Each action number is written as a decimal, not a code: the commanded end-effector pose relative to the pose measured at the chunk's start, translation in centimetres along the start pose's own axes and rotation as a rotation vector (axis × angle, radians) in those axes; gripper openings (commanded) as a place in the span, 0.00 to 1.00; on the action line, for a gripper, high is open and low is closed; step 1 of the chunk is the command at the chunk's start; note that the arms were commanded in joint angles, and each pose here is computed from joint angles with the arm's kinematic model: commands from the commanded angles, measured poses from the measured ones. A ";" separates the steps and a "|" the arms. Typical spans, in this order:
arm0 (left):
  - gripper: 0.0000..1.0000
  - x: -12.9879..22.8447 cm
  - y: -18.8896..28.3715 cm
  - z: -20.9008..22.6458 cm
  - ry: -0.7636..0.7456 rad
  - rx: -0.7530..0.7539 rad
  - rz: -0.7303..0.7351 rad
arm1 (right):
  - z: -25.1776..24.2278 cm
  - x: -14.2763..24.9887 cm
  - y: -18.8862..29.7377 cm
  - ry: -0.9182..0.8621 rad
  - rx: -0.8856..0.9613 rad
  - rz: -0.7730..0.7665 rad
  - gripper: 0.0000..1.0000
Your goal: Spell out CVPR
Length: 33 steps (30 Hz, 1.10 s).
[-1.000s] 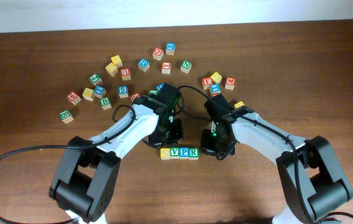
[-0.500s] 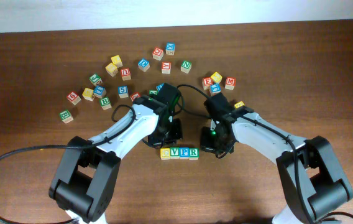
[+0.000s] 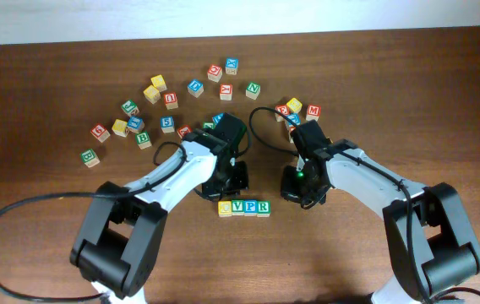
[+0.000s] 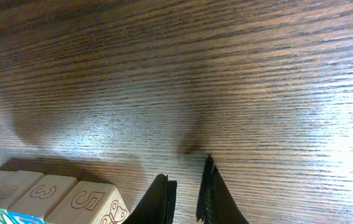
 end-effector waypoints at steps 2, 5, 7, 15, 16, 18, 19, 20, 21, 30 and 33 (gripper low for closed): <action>0.00 0.4 -1.4 0.6 0.011 -0.027 0.037 | -0.2 0.2 -0.1 -0.010 0.005 0.013 0.09; 0.00 0.4 -1.4 0.5 0.011 -0.020 0.039 | -0.2 0.2 -0.1 -0.011 0.006 0.014 0.09; 0.00 0.4 -1.4 0.5 0.011 -0.020 0.039 | -0.2 0.2 -0.1 -0.011 0.007 0.015 0.09; 0.00 -0.3 -1.3 0.5 0.010 -0.012 0.008 | -0.4 0.4 -0.1 -0.014 0.016 0.023 0.09; 0.00 -0.8 -0.9 0.6 0.016 -0.009 -0.006 | -0.5 0.4 -0.1 -0.015 0.018 0.025 0.09; 0.00 -2.0 0.1 0.9 0.033 0.001 -0.038 | -0.5 0.5 -0.1 -0.017 0.020 0.031 0.09; 0.00 -2.6 0.7 1.1 0.037 0.005 -0.053 | -0.6 0.6 -0.1 -0.019 0.024 0.034 0.09; 0.00 -3.5 1.8 1.5 0.034 0.006 -0.068 | -0.7 0.7 -0.1 -0.021 0.031 0.040 0.09; 0.00 -4.3 4.1 3.0 0.053 -0.005 -0.057 | -0.8 0.9 -0.1 -0.025 0.037 0.051 0.09; 0.00 0.1 6.8 9.2 0.102 -0.117 0.194 | -0.4 1.9 -0.3 -0.004 0.034 0.081 0.09; 0.00 1.6 6.2 8.8 0.078 -0.101 0.266 | 0.1 2.5 -0.5 0.021 0.031 0.087 0.09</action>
Point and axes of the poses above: each gripper's point midway between its finger pads, its own y axis back along the fingers, its own z axis along the line the jaws close on, x = y × z, the point moved 5 cm from there along y, back along the fingers, and after that the axes turned 14 degrees about -y, right-handed, at the moved point
